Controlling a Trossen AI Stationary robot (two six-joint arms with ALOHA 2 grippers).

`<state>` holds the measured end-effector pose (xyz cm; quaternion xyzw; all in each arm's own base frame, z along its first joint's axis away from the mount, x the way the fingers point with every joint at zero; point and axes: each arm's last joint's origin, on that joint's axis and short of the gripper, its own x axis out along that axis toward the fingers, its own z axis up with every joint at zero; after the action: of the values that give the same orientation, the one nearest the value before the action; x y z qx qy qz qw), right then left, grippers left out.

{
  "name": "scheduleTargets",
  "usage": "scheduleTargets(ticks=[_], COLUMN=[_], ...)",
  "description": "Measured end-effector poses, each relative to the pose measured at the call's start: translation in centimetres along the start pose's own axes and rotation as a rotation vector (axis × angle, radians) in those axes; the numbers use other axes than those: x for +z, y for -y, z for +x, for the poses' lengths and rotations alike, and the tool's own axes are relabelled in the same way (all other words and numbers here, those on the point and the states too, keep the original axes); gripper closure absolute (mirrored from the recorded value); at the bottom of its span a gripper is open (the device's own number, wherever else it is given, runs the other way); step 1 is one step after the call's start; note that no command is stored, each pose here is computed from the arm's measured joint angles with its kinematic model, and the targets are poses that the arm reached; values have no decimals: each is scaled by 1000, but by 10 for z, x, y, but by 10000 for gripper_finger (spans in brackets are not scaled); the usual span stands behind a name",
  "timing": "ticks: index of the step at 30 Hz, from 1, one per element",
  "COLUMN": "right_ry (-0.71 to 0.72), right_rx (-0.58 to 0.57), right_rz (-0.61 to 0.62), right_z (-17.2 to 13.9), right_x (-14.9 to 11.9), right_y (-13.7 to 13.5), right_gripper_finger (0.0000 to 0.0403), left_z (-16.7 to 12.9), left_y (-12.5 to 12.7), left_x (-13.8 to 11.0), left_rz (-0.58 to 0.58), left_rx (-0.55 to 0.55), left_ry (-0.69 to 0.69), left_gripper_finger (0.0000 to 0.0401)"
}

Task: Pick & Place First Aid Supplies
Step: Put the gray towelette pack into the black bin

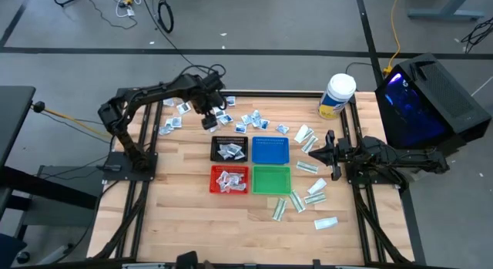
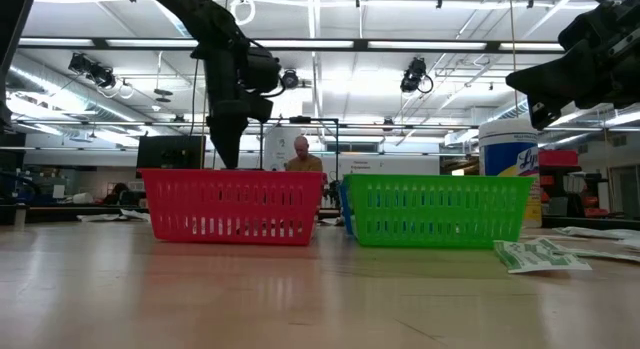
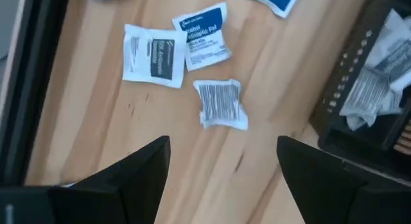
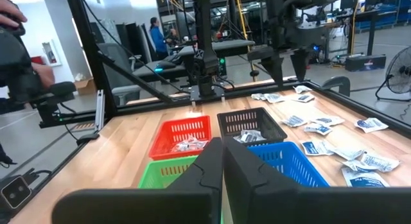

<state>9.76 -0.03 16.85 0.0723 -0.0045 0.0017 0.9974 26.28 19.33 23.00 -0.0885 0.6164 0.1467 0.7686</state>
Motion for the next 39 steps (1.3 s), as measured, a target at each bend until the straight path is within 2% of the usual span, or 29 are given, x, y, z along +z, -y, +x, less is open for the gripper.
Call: scheduleTargets(ticks=[7,14,19,29,39], right_ry=[0,0,0,0,0], right_rx=[1,1,0,1,1], right_rz=[0,0,0,0,0], right_z=[0,0,0,0,0], right_x=[0,0,0,0,0], right_y=[0,0,0,0,0], right_gripper_finger=[385,385,385,385,385], left_z=[16,38,43,36,55], left_y=[-4,1,-1,0,6], left_x=[-2,-18,-30,-52,-80], left_rz=[47,43,21,-39,-34], left_rx=[16,-1,4,-27,-7], left_ry=[37,-10,16,252,395], left_gripper_finger=[105,105,105,105,105])
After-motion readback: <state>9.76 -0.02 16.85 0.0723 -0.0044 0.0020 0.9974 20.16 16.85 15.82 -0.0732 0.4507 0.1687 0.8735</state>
